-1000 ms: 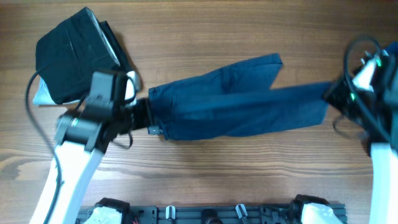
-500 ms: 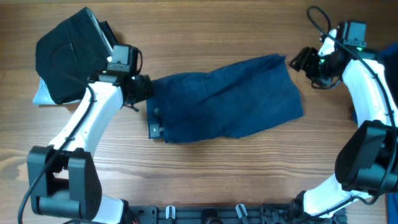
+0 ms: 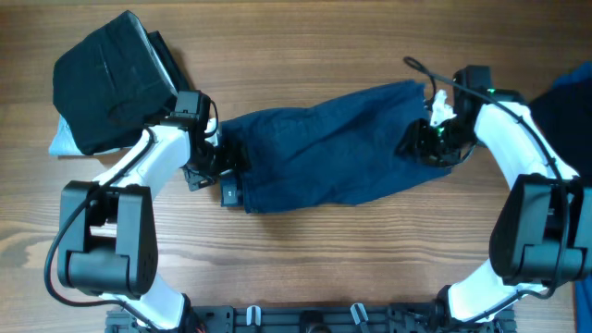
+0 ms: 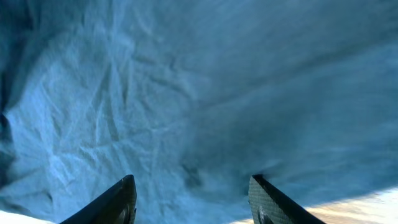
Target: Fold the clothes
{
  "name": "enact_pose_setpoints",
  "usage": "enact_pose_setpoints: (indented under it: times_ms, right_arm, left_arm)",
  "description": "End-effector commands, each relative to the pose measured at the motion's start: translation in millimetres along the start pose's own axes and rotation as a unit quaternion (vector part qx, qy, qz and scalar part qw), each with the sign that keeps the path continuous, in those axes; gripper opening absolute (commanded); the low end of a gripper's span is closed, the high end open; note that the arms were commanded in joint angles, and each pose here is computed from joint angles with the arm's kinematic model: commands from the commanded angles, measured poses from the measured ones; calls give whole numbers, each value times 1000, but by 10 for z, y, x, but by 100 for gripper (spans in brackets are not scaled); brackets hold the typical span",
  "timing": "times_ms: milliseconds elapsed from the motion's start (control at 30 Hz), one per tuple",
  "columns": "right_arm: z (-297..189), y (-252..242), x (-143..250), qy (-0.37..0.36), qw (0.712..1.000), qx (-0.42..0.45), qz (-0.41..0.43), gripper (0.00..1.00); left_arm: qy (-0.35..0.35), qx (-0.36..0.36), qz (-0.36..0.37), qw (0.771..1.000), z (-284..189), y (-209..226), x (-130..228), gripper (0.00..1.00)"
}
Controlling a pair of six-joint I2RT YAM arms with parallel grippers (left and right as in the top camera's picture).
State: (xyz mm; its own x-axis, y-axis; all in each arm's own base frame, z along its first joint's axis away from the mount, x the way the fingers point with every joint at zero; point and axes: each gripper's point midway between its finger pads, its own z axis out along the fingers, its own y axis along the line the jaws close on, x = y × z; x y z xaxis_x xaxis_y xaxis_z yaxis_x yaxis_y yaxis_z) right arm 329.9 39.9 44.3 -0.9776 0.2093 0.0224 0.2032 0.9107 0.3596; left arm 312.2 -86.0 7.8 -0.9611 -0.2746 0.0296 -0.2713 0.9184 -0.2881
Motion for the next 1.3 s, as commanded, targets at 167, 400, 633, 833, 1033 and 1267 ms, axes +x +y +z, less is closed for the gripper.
enact_pose_setpoints:
  times_ms: [167,400,633,833,1033,1267]
  right_arm:
    - [302,192,248,19,999,-15,-22,50]
    - [293,183,282,26,1000,-13,-4,36]
    - [-293,245,198,-39,999,-23,-6,34]
    - [-608,354,218,-87,995,-30,-24,36]
    - [-600,348,225,-85,996,-29,-24,36]
    - [-599,347,225,-85,996,-29,-24,36]
  left_arm:
    - [73,79,111,988,488,-315,257,63]
    - [80,88,127,985,427,-406,302,8]
    - [31,-91,93,991,-1131,-104,-90,4]
    - [-62,-94,157,981,-1932,-661,-244,4]
    - [-24,-120,228,966,-1430,-1176,21,8]
    - [-7,-73,232,970,-498,-2019,289,9]
